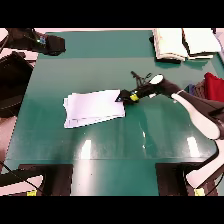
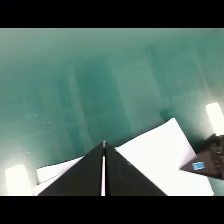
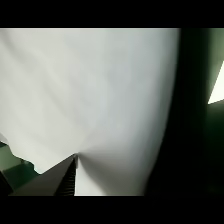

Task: Fold the shirts.

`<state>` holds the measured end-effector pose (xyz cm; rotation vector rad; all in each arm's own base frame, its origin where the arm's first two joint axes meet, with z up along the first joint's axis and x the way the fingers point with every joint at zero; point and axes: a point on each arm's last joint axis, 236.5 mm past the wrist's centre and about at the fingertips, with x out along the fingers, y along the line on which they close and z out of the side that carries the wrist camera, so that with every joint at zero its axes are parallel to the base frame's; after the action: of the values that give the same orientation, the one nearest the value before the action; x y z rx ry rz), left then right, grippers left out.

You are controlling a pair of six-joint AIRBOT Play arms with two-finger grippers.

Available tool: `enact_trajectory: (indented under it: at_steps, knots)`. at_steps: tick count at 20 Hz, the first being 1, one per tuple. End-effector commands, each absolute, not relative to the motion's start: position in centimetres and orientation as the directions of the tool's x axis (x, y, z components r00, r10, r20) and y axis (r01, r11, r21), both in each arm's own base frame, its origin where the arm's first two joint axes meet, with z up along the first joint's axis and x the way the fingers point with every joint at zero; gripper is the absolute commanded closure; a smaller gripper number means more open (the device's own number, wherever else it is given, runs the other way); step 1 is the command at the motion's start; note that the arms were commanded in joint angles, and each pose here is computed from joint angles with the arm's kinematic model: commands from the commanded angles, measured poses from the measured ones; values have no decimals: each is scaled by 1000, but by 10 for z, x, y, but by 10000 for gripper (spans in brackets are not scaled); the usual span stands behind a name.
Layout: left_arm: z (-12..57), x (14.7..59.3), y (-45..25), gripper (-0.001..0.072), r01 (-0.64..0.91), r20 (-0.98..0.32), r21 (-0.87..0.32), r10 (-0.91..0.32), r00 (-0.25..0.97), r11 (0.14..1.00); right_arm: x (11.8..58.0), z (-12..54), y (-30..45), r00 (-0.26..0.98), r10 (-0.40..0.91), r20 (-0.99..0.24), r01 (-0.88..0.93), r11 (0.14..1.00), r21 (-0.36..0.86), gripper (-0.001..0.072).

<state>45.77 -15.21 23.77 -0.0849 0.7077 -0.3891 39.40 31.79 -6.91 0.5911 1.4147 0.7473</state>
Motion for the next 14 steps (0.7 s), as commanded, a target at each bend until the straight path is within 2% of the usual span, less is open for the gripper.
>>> enact_trajectory:
  at_steps: [1,3,4,8,11,14]
  knots:
    - [233,454,-162,683,339,-628,-218,-398,669,915,387,-82,371,-64,798,-599,-113,591,799,383]
    - [232,450,-167,684,350,-633,-230,-413,655,908,392,-74,380,-56,802,-595,-187,577,795,666]
    - [232,447,-174,684,364,-634,-229,-422,648,903,401,-63,379,-34,805,-592,-221,571,790,693]
    - [226,432,-222,683,452,-623,-227,-485,613,863,457,-2,318,154,775,-614,-307,628,716,693]
    - [225,420,-246,683,501,-623,-222,-517,587,837,496,51,219,331,686,-648,-283,727,625,694]
    - [225,417,-250,683,507,-624,-226,-524,580,832,510,94,101,494,561,-665,-190,815,547,693]
